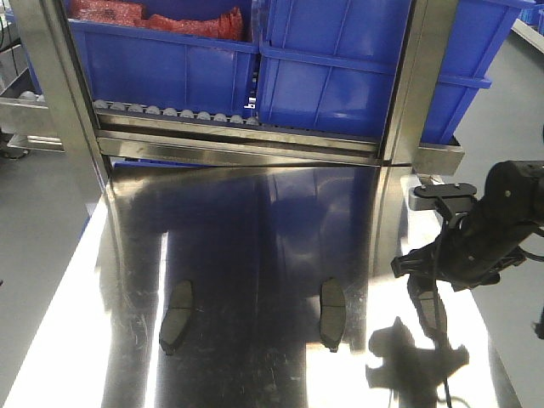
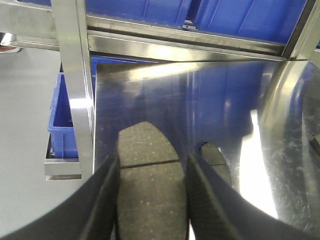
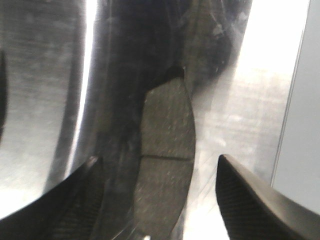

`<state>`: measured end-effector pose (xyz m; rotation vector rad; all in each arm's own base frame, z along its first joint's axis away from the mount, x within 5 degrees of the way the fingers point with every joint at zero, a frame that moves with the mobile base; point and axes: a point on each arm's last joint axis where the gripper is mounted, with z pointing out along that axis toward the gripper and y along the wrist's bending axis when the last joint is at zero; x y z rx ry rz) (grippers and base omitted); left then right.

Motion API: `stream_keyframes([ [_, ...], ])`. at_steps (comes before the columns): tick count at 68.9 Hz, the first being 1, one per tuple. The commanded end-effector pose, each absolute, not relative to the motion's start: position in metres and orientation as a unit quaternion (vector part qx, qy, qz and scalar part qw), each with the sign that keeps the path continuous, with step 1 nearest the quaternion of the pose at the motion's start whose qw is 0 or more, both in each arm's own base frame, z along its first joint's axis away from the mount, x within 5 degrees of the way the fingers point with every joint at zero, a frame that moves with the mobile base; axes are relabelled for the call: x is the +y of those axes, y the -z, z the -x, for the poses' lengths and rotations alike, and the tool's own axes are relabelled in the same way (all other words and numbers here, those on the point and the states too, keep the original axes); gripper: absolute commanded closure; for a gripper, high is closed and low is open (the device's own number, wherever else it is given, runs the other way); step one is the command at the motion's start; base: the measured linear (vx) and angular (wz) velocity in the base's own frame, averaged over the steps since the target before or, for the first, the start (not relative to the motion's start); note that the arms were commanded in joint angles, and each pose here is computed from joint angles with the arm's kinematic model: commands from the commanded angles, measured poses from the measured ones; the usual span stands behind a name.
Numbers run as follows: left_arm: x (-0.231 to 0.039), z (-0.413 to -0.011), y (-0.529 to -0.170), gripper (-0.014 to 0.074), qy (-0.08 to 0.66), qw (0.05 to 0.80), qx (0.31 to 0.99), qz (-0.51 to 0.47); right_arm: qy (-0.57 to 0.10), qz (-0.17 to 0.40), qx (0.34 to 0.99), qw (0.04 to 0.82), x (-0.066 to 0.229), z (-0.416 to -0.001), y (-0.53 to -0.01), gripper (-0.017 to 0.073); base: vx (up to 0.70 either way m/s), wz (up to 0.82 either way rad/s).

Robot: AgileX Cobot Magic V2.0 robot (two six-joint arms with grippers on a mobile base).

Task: Move and align brake pads A on conveyor
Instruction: 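Close the right gripper on the dark brake pad and lift it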

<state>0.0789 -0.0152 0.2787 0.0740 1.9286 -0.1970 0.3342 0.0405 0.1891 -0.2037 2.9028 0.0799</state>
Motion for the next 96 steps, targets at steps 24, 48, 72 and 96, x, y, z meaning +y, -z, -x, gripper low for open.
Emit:
stream_keyframes([
  [24, -0.015, -0.081, -0.297, 0.0600, 0.094, 0.614, 0.783, -0.021, -0.019, 0.068, 0.993, 0.099, 0.039, -0.358, -0.187, 0.0096, 0.00, 0.00],
  [48, -0.015, -0.081, -0.297, 0.0600, 0.094, 0.614, 0.783, -0.021, -0.007, 0.073, 0.996, 0.054, 0.038, -0.361, -0.181, 0.0275, 0.00, 0.00],
  [72, -0.015, -0.081, -0.297, 0.0600, 0.094, 0.614, 0.783, -0.021, -0.003, 0.075, 0.988, 0.134, 0.036, -0.351, -0.233, 0.0571, 0.00, 0.00],
  [96, -0.015, -0.081, -0.297, 0.0600, 0.094, 0.614, 0.783, -0.021, -0.007, 0.073, 0.958, 0.278, 0.031, -0.302, -0.331, 0.0570, 0.00, 0.00],
])
